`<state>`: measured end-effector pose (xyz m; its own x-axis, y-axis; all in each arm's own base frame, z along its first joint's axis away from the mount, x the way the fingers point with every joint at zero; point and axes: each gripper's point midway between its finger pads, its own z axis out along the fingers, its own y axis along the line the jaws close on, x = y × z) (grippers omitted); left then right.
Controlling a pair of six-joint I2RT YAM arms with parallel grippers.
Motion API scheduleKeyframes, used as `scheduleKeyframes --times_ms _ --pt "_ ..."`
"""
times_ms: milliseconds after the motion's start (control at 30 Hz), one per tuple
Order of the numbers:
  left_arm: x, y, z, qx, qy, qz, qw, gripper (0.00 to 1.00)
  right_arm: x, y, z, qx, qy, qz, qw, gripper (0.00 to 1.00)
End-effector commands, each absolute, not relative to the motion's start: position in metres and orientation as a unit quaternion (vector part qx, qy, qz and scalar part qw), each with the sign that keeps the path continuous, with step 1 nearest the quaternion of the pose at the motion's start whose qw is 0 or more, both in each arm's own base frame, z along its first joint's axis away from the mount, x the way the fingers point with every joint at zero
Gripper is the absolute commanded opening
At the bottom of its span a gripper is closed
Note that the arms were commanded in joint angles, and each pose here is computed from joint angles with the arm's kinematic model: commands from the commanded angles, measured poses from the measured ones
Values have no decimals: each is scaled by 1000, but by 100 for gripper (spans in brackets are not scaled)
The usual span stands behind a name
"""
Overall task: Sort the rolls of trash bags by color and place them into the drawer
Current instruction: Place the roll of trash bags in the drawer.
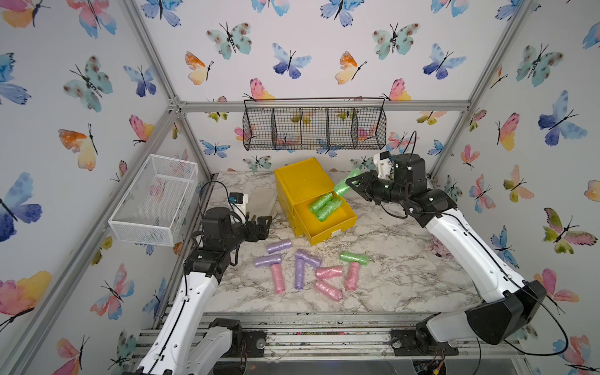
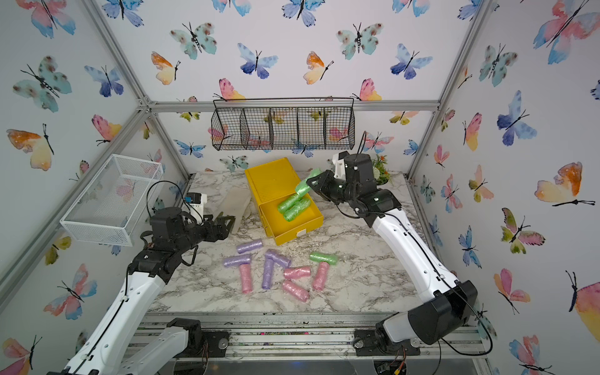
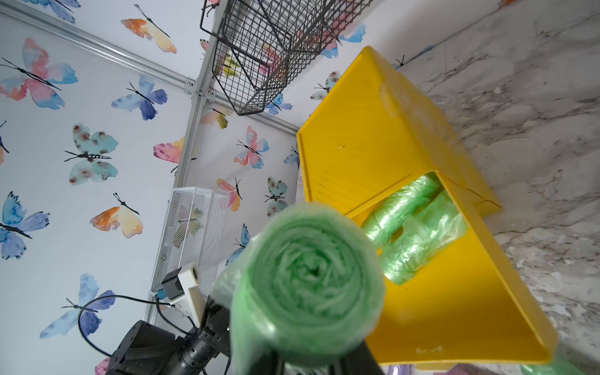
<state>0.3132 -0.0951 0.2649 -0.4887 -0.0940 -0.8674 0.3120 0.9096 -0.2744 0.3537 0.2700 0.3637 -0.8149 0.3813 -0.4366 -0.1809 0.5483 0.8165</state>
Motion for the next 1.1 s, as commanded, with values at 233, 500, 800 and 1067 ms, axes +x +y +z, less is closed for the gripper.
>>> scheduleKeyframes --times_ms 233,500,800,1067 --pt "312 -95 268 68 834 -198 510 92 341 292 340 93 856 451 237 20" --pt "311 -95 269 69 833 -198 512 92 346 303 315 122 878 413 208 13" --pt "310 -95 270 69 832 -200 513 92 354 312 298 124 893 387 193 15" --pt "310 -96 271 70 831 -201 513 92 346 314 274 110 913 355 168 16"
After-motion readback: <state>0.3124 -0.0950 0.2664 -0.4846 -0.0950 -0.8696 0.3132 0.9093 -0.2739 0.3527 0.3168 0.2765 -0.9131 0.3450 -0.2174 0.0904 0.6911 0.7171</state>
